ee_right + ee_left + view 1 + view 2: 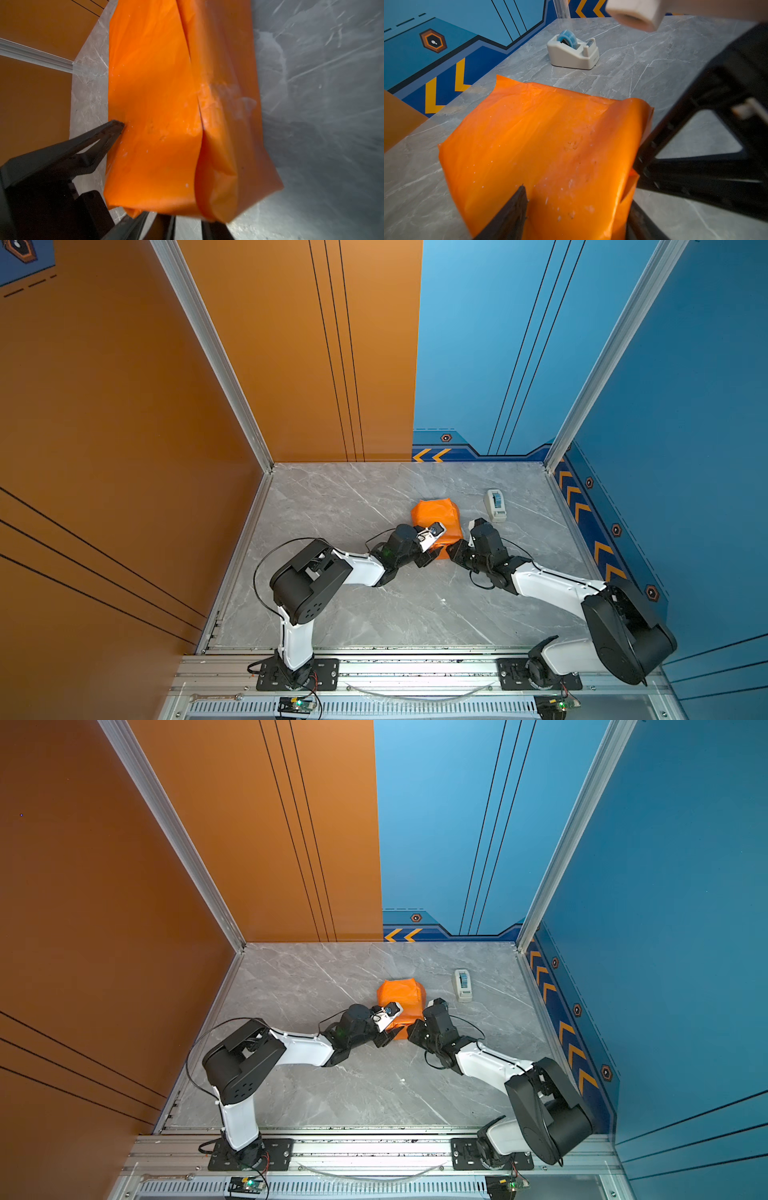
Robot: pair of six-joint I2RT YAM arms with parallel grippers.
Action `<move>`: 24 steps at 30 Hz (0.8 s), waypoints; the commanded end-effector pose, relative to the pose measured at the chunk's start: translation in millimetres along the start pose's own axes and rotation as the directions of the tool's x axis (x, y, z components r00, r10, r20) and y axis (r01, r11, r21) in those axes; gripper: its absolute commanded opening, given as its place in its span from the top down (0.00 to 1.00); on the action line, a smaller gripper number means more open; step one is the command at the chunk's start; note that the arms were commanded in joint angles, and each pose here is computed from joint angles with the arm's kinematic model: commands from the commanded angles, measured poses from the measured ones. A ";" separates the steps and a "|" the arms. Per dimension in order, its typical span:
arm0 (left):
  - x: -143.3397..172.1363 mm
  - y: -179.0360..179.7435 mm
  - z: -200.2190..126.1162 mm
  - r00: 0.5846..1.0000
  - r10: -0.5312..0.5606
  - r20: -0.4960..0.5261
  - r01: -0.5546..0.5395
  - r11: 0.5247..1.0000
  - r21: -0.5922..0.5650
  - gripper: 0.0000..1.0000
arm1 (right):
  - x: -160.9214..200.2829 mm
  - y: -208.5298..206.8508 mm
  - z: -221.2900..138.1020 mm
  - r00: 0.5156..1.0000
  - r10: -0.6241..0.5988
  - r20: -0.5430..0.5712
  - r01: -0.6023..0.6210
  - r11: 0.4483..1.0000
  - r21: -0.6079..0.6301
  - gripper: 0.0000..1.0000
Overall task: Wrap a gift box in wrapping paper
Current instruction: Smooth out the wrapping paper on the gift box.
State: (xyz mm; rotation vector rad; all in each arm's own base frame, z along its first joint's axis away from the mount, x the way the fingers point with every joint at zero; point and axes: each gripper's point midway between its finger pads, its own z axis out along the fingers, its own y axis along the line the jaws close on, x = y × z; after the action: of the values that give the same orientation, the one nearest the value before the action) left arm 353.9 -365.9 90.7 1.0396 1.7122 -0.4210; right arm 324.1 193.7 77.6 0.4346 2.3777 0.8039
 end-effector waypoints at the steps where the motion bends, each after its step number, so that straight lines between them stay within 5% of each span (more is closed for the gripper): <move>1: 82.5 -21.8 -4.3 0.968 -0.062 -0.242 0.082 0.994 0.075 0.27 | -10.3 0.1 2.1 0.998 0.028 0.064 -0.027 1.000 -0.005 0.76; 10: 83.3 -19.0 -10.9 0.970 -0.060 -0.237 0.083 0.992 0.090 0.23 | -12.4 -10.5 0.0 0.996 0.044 0.076 -0.046 0.999 0.021 0.76; 24: 70.2 -14.8 -2.5 0.975 -0.032 -0.222 0.053 0.994 0.091 0.31 | -0.8 2.6 -10.1 0.997 0.030 0.073 -0.027 0.999 -0.032 0.70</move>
State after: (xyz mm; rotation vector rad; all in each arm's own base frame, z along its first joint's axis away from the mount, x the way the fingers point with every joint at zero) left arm 352.5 -364.1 91.9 1.0692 1.6973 -0.4665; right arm 323.8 188.6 76.2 0.4843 2.3344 0.8059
